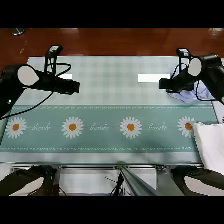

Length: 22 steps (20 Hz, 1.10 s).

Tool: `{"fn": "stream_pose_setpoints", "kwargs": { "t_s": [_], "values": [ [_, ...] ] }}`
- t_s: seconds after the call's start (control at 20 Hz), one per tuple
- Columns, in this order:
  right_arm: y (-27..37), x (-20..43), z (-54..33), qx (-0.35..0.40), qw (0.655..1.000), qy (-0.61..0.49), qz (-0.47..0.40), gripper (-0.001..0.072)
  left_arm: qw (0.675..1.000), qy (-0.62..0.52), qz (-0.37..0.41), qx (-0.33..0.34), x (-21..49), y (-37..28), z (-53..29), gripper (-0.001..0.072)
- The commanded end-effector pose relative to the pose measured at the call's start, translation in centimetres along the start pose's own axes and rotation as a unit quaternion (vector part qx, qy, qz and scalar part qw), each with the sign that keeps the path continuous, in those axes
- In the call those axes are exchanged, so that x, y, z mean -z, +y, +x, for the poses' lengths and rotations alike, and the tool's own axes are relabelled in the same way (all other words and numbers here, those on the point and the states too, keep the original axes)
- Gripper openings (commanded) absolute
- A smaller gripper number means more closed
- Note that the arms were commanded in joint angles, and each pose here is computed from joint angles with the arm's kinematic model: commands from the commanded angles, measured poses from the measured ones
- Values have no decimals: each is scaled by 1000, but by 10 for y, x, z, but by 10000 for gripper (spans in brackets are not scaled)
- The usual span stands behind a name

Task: Fold the shirts.

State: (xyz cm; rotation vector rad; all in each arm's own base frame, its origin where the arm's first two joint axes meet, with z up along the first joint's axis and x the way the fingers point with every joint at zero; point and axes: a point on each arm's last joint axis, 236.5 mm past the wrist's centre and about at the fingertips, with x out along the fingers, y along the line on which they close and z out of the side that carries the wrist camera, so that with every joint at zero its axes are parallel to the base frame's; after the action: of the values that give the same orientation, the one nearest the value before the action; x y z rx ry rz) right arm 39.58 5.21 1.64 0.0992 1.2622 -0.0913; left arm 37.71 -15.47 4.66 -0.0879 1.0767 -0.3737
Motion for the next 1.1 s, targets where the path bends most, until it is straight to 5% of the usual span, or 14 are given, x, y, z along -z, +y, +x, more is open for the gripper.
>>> {"fn": "stream_pose_setpoints", "kwargs": {
  "t_s": [0.0, 0.25, 0.4, 0.45, 0.5, 0.55, 0.6, 0.85, 1.05],
  "values": [
    [0, 0, 0, 0, 1000, 0, 0, 26, 1000, 0, 0, 0, 0, 1, 0, 25],
    [7, -18, -1, -15, 999, -38, 1, 27, 1000, 0, 0, 0, 0, 1, 0, 25],
    [-21, -60, -8, 54, 989, -125, -66, 33, 1000, -27, 0, -1, -13, 1, 0, 25],
    [-40, -77, -16, 102, 978, -157, -95, 192, 999, -39, 0, -3, -19, 2, 1, 29],
    [-55, -94, -24, 138, 965, -186, -119, 525, 999, -53, -1, -4, -26, 3, 3, 122],
    [-70, -107, -27, 164, 956, -205, -133, 630, 998, -59, -2, -5, -29, 4, 7, 451],
    [-86, -114, -26, 182, 951, -211, -134, 630, 998, -61, -4, -6, -31, 6, 11, 694],
    [-188, -94, 19, 209, 967, -146, -3, 629, 999, -45, -9, -12, -27, 14, 33, 703],
    [-207, -69, 76, 167, 983, -74, -18, 628, 1000, -23, -15, -15, -18, 19, 50, 702]
  ]
}}
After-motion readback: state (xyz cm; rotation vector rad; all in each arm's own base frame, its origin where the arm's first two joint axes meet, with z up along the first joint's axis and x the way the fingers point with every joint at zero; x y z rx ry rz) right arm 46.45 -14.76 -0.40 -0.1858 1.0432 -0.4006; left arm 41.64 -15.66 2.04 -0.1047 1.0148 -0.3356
